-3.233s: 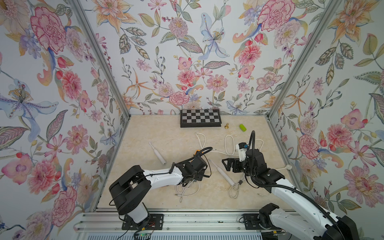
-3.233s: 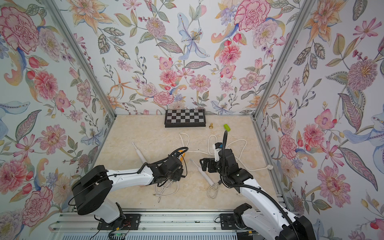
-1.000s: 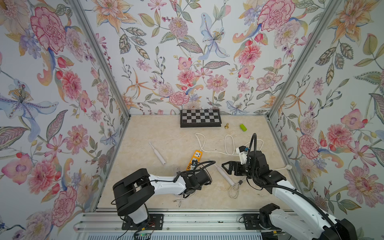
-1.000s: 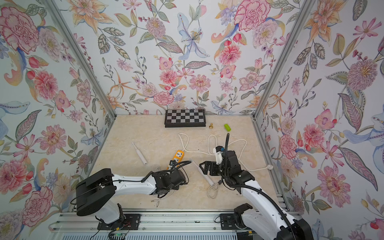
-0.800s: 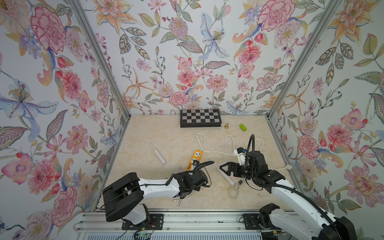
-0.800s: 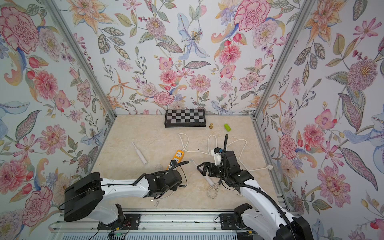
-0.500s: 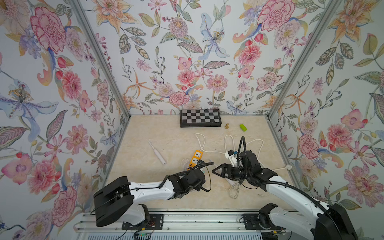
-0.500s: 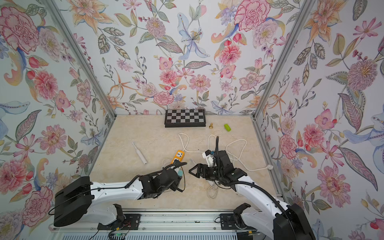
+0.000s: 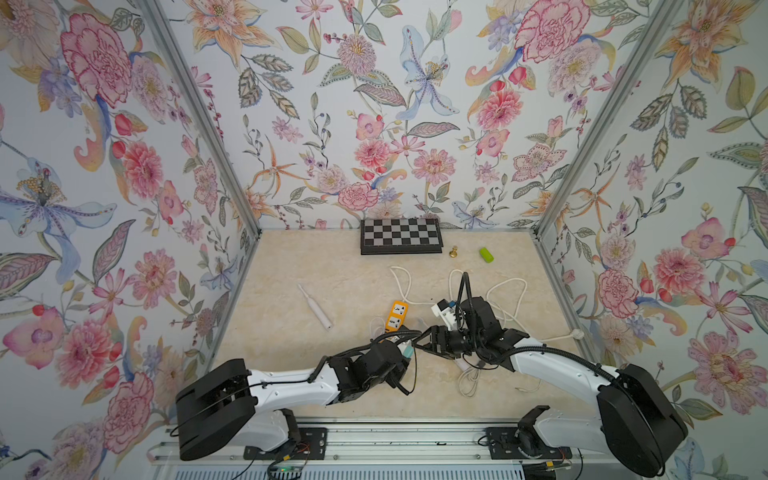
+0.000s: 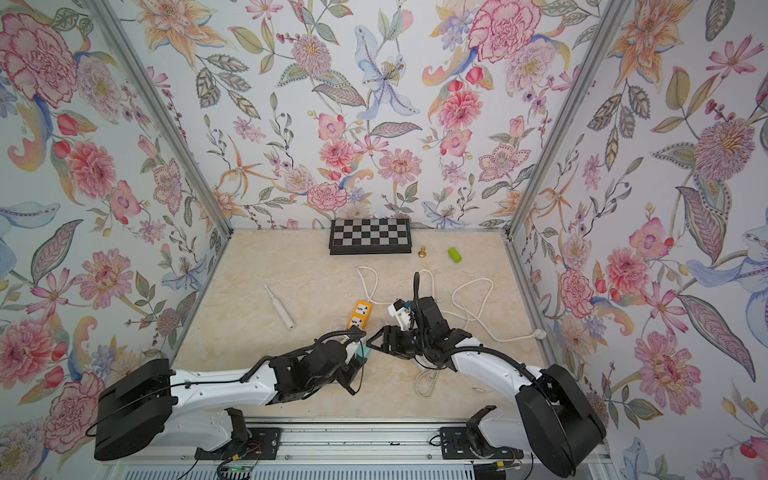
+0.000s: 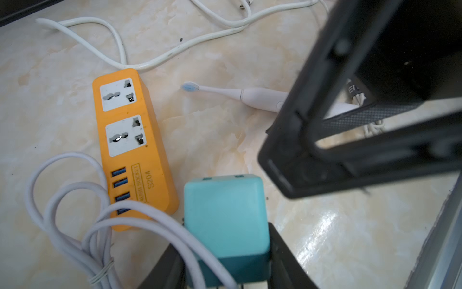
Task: Charge the electric toothbrush
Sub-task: Pick up the plug from the center of the board.
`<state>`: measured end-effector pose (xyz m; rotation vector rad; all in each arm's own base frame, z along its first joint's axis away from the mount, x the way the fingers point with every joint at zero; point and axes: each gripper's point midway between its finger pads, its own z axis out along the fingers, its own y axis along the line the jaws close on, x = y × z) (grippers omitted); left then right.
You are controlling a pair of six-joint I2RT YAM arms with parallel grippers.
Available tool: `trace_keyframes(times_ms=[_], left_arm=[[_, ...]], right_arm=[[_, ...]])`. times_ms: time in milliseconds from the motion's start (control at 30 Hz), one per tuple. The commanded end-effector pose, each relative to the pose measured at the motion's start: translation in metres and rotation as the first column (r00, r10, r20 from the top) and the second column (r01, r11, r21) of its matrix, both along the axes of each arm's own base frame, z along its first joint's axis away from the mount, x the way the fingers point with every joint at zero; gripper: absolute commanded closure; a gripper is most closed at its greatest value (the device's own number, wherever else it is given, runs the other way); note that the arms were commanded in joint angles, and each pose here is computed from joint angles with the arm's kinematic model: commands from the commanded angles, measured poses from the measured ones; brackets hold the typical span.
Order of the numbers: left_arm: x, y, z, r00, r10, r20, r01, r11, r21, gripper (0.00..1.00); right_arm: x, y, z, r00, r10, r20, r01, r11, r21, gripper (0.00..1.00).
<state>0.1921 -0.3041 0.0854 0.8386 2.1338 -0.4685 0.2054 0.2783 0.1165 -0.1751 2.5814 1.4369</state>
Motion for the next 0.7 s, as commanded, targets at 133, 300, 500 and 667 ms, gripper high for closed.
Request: trace_keyframes(times_ms=[133, 300, 500, 667], left_arm=[[0.001, -0.007, 0.017, 0.999, -0.036, 0.038, 0.038, 0.997, -0.065, 0.78], [0.002, -0.004, 0.02, 0.999, -0.028, 0.045, 0.032, 0.996, -0.078, 0.79], [0.005, 0.001, 0.022, 0.999, -0.005, 0.054, 0.009, 0.997, -0.077, 0.8], [0.008, 0.003, 0.027, 0.998, 0.013, 0.066, -0.007, 0.996, -0.094, 0.8]], right_arm=[[0.003, 0.027, 0.016, 0.997, 0.06, 0.046, -0.066, 0.989, 0.13, 0.4], [0.006, 0.03, 0.01, 0.997, 0.061, 0.039, -0.065, 0.99, 0.127, 0.48], [0.006, 0.025, -0.011, 0.999, 0.054, 0.006, -0.055, 0.996, 0.065, 0.48], [-0.005, 0.04, 0.0, 0.996, 0.087, -0.006, -0.086, 0.985, 0.15, 0.54]])
